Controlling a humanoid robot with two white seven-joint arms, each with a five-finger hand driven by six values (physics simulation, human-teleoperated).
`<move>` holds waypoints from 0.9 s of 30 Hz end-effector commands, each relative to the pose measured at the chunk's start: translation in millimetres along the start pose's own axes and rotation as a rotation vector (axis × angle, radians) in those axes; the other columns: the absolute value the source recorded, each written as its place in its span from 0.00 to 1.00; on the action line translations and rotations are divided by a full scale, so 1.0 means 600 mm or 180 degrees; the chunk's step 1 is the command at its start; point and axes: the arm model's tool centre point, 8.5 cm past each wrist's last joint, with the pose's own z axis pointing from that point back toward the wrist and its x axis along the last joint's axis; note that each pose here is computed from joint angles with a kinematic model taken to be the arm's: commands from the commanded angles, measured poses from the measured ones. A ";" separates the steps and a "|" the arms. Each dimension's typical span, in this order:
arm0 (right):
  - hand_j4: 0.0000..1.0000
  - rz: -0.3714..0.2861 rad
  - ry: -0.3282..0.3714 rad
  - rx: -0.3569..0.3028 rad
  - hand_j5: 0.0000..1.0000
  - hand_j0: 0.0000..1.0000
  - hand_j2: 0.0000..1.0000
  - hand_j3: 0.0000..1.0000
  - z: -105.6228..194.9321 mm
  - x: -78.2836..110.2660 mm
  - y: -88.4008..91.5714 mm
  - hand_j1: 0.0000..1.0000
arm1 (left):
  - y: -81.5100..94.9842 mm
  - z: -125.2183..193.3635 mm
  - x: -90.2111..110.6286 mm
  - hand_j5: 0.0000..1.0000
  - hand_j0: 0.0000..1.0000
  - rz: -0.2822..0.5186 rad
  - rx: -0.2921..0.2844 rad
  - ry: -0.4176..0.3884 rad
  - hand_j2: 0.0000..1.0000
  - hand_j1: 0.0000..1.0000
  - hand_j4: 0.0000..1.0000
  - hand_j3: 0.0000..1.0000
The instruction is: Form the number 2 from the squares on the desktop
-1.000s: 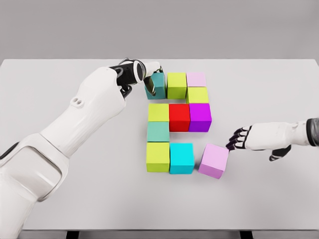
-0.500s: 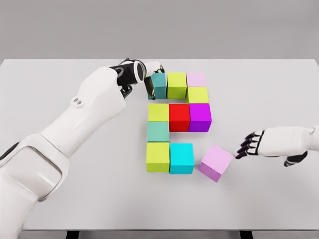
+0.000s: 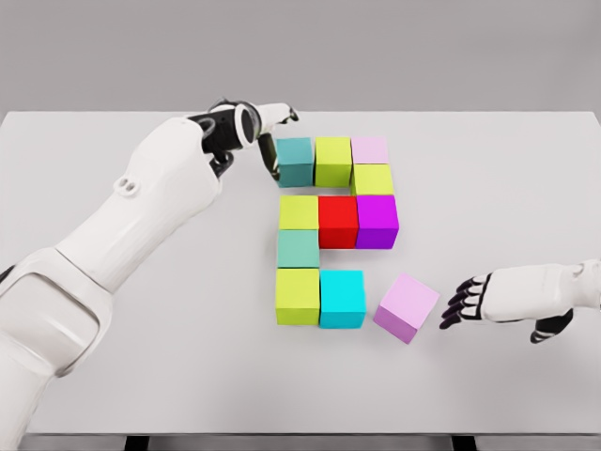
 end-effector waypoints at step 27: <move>1.00 0.0099 0.0323 0.0003 1.00 1.00 1.00 1.00 0.049 -0.025 -0.013 1.00 | -0.030 0.003 -0.092 1.00 1.00 -0.0286 -0.0043 0.0260 1.00 1.00 1.00 1.00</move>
